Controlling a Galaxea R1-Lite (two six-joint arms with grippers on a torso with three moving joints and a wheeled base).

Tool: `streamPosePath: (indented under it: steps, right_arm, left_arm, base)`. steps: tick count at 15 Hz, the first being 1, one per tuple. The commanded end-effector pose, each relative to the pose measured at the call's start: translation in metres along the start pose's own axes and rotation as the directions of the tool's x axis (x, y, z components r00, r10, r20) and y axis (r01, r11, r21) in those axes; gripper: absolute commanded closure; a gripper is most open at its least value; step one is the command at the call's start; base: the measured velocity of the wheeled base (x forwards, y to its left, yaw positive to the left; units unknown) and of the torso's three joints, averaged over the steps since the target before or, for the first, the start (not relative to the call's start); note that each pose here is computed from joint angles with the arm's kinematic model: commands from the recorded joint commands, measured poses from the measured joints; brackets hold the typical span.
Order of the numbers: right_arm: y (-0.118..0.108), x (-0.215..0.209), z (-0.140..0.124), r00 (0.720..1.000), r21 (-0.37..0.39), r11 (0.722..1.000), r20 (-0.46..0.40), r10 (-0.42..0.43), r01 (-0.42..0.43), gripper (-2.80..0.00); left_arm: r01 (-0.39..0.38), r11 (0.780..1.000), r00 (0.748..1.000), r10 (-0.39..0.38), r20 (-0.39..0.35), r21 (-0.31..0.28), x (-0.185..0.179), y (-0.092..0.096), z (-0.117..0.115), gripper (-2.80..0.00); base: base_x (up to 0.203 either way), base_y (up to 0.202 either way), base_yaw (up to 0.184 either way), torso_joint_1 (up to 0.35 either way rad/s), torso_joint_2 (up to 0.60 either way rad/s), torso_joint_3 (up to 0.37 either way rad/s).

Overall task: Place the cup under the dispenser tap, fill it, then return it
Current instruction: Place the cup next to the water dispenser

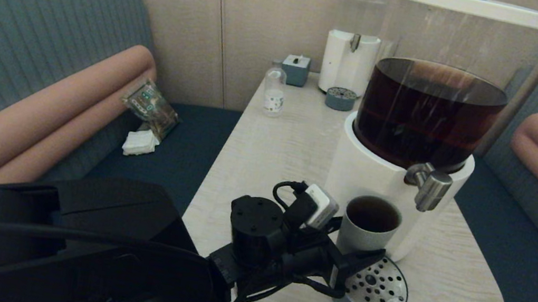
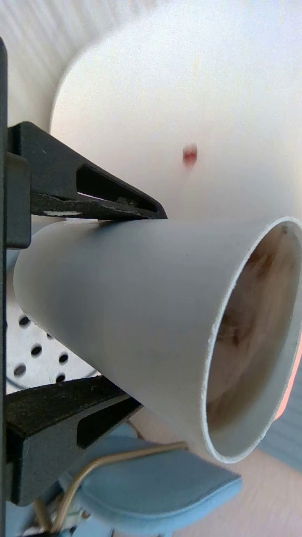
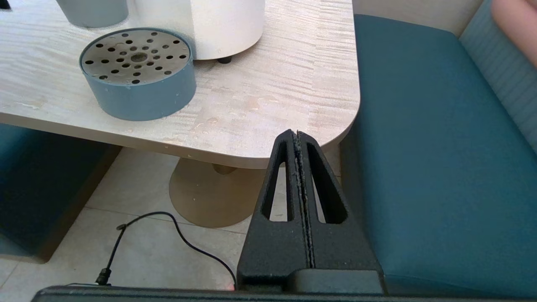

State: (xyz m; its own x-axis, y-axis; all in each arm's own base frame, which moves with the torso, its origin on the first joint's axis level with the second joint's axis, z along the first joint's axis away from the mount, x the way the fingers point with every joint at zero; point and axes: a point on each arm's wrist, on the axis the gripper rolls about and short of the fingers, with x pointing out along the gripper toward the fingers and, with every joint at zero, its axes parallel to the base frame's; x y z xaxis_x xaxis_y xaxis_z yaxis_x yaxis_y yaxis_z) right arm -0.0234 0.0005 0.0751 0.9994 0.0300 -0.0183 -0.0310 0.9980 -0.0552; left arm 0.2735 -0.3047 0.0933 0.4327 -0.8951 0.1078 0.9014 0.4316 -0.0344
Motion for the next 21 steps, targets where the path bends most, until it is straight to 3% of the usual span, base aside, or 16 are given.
streamPosePath:
  steps: [1, 21]
  right_arm:
    - [0.0, 0.0, 0.0, 1.0, 0.0, 1.0, 0.0, 0.001, -0.001, 0.0]
    - [0.0, 0.0, 0.0, 1.0, 0.0, 1.0, 0.0, 0.001, -0.001, 0.0]
  left_arm:
    - [-0.012, 1.0, 1.0, 0.012, 0.016, 0.005, -0.005, 0.005, 0.007, 0.0]
    - [-0.15, 0.988, 0.987, 0.148, 0.061, 0.036, -0.033, 0.055, 0.029, 0.0]
  base:
    - [0.0, 0.0, 0.0, 0.0, 0.0, 0.0]
    - [0.0, 0.0, 0.0, 0.0, 0.0, 0.0]
